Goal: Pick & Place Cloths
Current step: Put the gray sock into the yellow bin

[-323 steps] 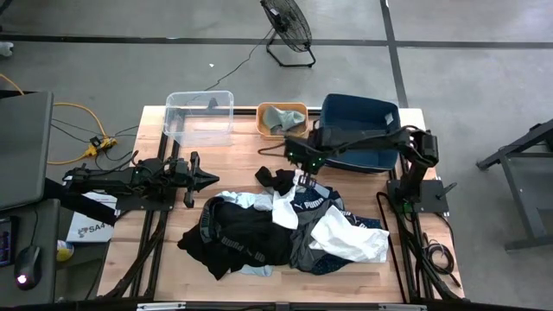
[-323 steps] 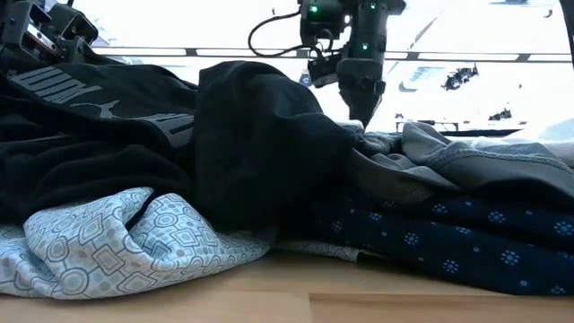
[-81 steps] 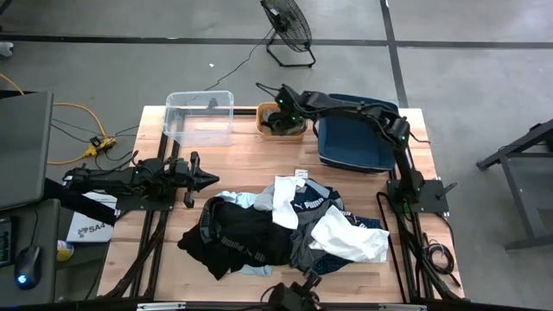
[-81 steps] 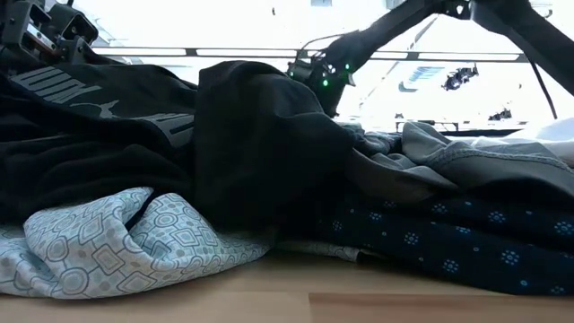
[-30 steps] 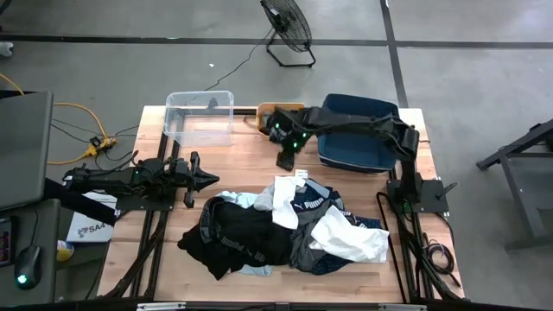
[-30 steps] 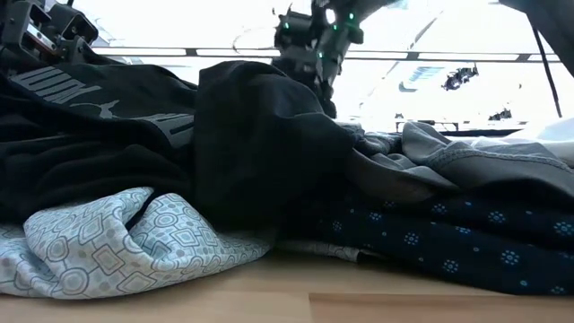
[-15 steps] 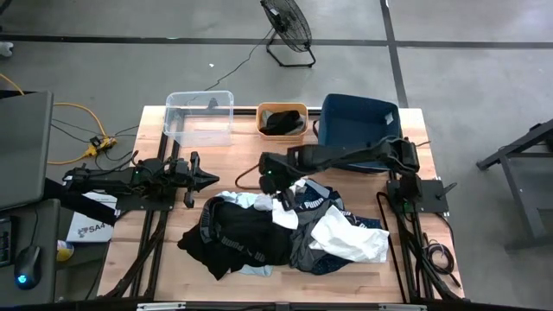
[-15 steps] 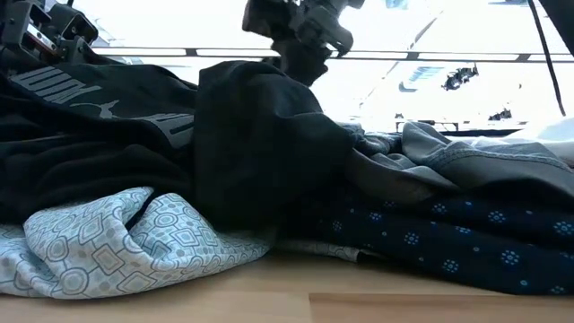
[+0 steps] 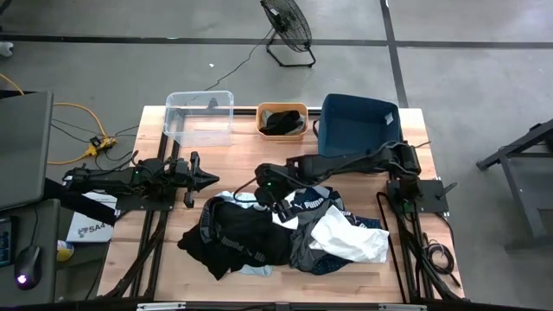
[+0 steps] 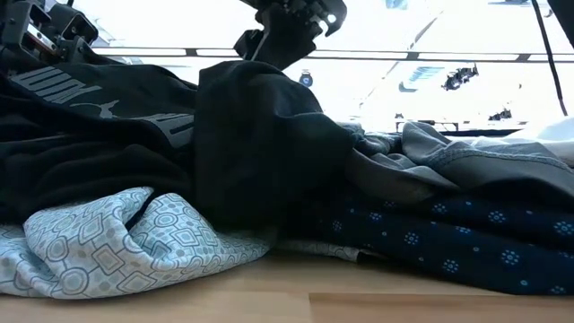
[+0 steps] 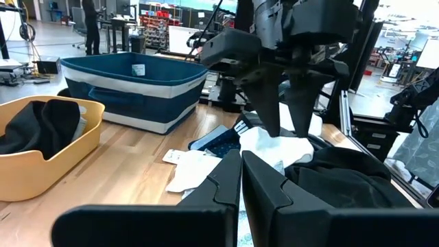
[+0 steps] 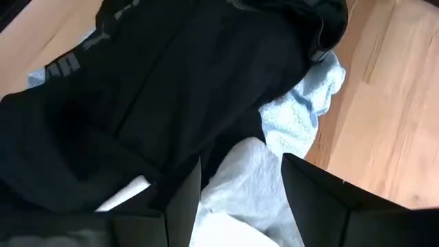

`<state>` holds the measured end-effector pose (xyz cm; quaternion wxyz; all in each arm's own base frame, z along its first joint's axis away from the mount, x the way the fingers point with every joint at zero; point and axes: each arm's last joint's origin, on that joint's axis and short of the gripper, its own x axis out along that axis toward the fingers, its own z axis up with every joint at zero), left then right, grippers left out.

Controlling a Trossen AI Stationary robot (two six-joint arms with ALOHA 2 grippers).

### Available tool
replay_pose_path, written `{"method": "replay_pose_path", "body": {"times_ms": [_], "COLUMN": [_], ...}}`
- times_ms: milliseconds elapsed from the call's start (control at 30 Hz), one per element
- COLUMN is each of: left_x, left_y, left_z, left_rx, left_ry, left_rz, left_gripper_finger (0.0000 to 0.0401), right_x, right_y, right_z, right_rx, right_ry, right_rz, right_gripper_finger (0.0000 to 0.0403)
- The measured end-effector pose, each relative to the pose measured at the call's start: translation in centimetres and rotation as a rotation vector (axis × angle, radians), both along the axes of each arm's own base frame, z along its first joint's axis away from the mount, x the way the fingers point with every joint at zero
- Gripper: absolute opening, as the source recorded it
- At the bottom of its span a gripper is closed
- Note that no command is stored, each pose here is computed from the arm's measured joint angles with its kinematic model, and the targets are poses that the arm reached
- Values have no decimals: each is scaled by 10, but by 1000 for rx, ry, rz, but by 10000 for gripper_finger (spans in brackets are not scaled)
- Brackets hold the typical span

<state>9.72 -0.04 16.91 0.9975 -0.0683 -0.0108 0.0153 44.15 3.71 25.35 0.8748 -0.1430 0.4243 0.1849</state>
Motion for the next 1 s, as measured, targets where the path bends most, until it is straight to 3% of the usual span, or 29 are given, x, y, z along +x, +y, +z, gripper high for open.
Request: {"method": "replay_pose_path", "body": {"times_ms": [633,767,867,1000], "left_x": [0,0,0,0], "left_y": [0,0,0,0], "left_z": [0,0,0,0], "left_rx": [0,0,0,0], "left_ry": [4,3,4,3], "left_rz": [3,2,2,2], "left_gripper_finger": [12,12,12,12], "right_x": [18,18,17,15], "right_y": [-1,-2,-3,-5], "right_z": [-46,-53,-54,-55], "right_rx": [-3,-48,-57,-23], "right_ry": [76,100,113,142], "right_rz": [-36,-71,-100,-128], "right_gripper_finger": [196,194,177,116]}}
